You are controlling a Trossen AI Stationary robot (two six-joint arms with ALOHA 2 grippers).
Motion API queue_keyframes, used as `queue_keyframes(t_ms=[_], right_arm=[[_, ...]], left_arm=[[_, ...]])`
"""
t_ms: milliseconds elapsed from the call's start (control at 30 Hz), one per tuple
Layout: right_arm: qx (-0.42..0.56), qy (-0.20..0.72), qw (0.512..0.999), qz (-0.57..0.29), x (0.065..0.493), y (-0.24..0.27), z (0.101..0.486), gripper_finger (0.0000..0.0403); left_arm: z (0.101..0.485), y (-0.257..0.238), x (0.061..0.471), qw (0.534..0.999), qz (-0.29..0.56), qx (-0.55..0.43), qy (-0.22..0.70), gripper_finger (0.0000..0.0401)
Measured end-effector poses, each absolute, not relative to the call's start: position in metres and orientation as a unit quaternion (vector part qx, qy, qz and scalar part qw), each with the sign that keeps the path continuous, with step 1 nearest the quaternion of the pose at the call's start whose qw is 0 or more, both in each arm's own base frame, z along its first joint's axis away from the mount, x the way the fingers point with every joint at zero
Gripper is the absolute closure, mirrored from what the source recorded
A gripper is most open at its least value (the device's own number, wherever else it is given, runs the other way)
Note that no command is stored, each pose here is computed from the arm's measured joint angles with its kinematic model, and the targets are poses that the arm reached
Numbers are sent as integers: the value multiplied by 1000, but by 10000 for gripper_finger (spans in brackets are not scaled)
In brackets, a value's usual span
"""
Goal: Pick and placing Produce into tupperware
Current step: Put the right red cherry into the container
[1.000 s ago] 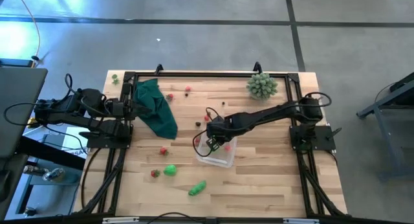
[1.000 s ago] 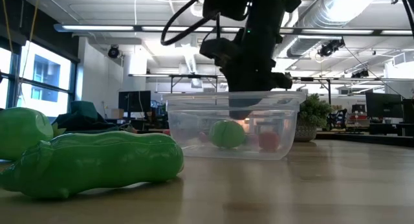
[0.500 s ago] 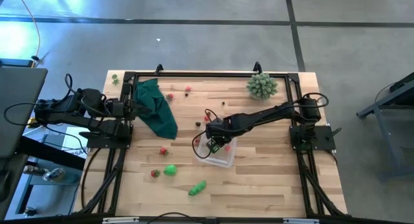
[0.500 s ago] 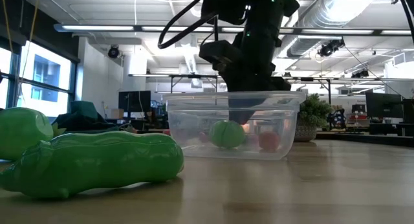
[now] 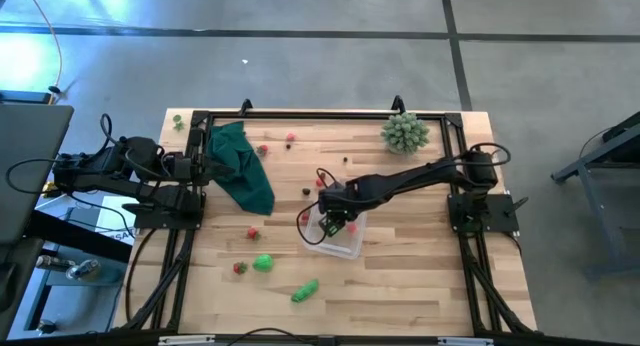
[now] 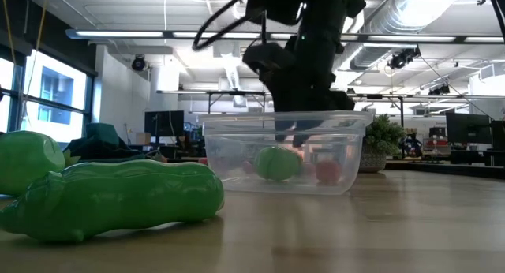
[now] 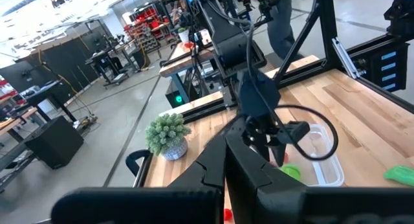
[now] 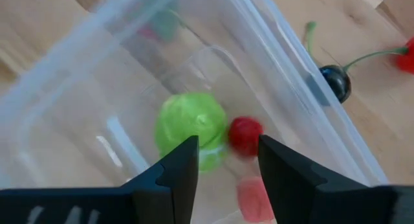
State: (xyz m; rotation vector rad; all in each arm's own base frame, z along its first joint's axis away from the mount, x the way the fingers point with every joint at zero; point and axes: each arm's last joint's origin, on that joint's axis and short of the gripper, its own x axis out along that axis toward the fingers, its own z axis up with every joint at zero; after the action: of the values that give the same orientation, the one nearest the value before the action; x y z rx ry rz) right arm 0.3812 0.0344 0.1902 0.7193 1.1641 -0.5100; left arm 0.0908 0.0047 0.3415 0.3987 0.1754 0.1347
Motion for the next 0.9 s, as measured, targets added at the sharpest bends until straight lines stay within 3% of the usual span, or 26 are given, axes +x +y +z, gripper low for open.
queue_keyframes(t_ms=[267, 533, 700, 900], right_arm=[[306, 492, 769, -270, 374, 25, 238, 251], [256, 468, 767, -355, 369, -22, 287, 251], [274, 480, 743, -377, 362, -60, 284, 251], [386, 506, 667, -387, 346, -92, 249, 251]], left_arm=[[342, 5, 91, 974, 67, 198, 87, 400], [342, 5, 91, 974, 67, 198, 87, 400], [342, 5, 91, 974, 67, 198, 87, 400], [342, 5, 91, 974, 67, 198, 87, 400]])
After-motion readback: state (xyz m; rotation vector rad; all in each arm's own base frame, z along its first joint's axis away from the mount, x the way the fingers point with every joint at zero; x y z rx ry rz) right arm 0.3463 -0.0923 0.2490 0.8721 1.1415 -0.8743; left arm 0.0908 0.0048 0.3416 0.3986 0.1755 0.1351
